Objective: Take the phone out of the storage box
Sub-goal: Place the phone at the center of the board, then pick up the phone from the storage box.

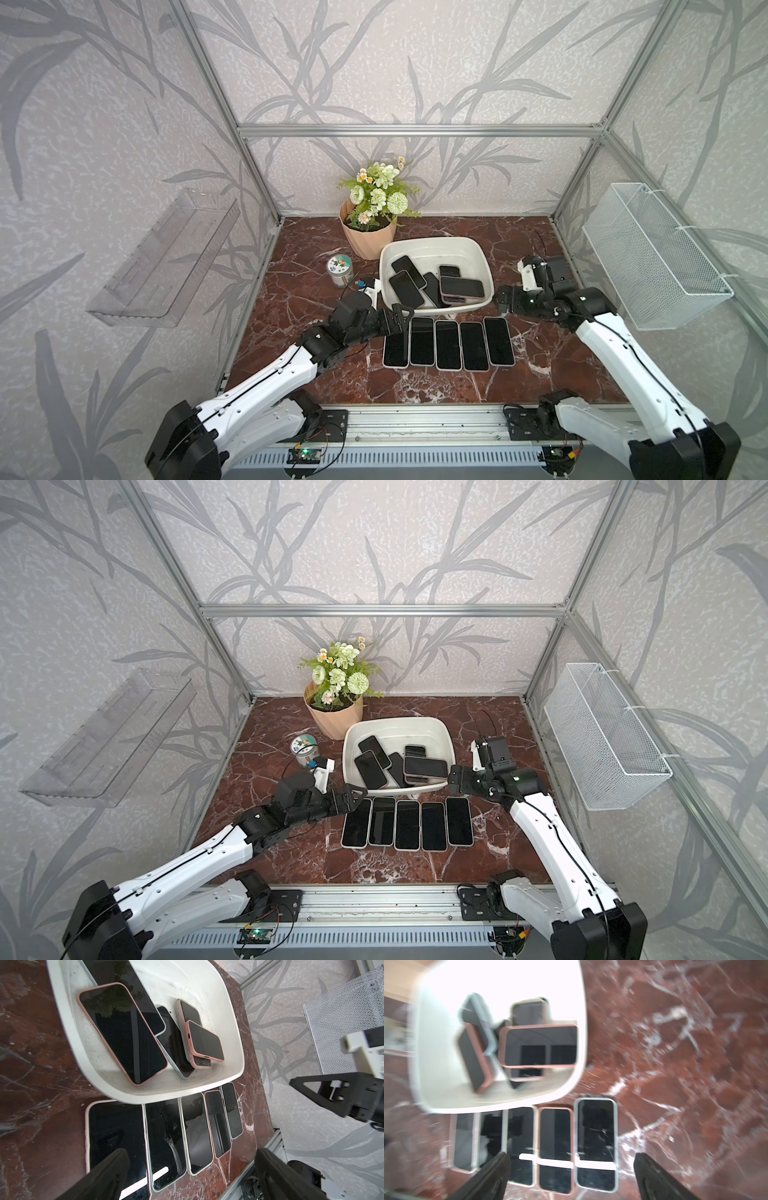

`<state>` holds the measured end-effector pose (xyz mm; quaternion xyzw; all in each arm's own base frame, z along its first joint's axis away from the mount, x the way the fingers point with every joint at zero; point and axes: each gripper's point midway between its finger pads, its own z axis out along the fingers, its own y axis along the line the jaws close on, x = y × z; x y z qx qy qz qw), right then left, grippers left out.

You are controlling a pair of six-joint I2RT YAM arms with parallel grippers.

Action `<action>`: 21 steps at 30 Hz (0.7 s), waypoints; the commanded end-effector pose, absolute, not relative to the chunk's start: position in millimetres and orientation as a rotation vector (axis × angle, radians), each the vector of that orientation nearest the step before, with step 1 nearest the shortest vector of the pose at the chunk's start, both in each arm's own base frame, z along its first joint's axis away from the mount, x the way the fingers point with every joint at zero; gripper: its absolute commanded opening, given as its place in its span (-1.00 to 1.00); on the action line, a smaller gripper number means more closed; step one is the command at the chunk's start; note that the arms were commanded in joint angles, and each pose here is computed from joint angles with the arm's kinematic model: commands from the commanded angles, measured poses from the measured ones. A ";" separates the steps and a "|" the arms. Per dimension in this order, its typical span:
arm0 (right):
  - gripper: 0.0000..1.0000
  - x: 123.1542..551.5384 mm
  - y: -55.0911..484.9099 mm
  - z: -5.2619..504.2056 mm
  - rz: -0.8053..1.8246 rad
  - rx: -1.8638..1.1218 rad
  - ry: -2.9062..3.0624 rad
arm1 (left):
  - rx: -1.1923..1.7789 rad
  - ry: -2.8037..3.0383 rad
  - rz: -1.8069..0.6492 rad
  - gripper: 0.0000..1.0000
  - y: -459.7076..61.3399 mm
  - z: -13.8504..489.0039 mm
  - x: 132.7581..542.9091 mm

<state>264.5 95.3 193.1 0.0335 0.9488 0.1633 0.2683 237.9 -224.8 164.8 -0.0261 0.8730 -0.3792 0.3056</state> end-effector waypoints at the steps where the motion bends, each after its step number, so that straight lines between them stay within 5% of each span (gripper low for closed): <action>1: 0.92 270.6 139.4 201.4 0.655 -0.077 2.554 | -0.075 2.269 -0.984 1.00 -219.4 178.5 244.2; 10: 0.86 314.0 206.1 174.9 0.517 -0.428 2.678 | -0.172 2.259 -0.957 1.00 -186.3 176.6 242.9; 21: 0.97 341.5 200.5 102.3 0.064 -1.075 2.663 | -0.218 2.243 -0.977 1.00 -169.7 164.2 239.3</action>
